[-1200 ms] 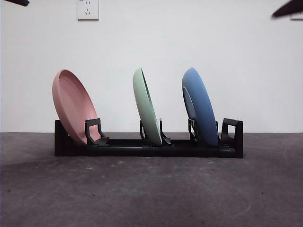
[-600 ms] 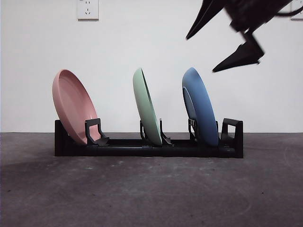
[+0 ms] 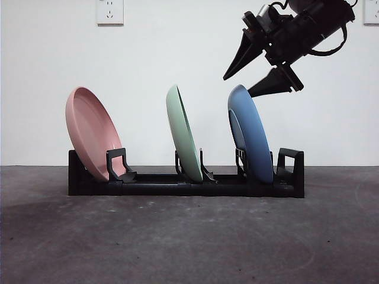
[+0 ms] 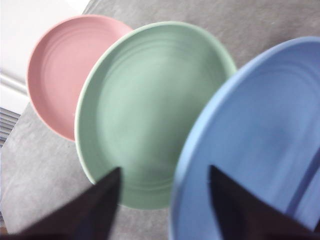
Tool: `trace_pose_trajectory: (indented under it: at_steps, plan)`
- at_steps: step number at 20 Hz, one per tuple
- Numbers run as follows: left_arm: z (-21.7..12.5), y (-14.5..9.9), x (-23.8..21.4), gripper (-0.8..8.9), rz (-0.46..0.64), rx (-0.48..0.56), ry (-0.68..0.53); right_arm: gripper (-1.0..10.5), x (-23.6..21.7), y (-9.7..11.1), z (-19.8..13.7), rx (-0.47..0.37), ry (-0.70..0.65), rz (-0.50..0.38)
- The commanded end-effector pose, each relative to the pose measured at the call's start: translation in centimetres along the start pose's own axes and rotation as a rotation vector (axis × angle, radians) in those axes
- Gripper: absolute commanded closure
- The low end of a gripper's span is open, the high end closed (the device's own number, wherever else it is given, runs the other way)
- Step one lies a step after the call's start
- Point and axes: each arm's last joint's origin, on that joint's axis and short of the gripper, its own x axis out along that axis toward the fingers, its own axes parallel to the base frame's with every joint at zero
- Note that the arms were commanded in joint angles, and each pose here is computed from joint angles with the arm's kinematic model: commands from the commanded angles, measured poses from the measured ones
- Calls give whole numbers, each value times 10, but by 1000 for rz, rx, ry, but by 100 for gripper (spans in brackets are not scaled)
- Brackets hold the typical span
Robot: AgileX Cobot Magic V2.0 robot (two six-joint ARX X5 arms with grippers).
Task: Place the plate
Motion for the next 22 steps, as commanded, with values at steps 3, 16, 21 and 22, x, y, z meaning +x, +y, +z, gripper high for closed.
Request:
trace_pose_trajectory:
  at_steps: [3,16,21,22]
  plan:
    - [5,-3,-4,283,-9,22,-21,852,7,-4,1,20,14,-38]
    - [3,-3,-3,283,-8,10,0,935,-7,5,4,81,0,-22]
    - [3,-3,-3,283,-8,10,0,936,-37,34,10,42,-72,14]
    - [3,-3,-3,283,-9,9,1,936,-43,41,11,31,-79,39]
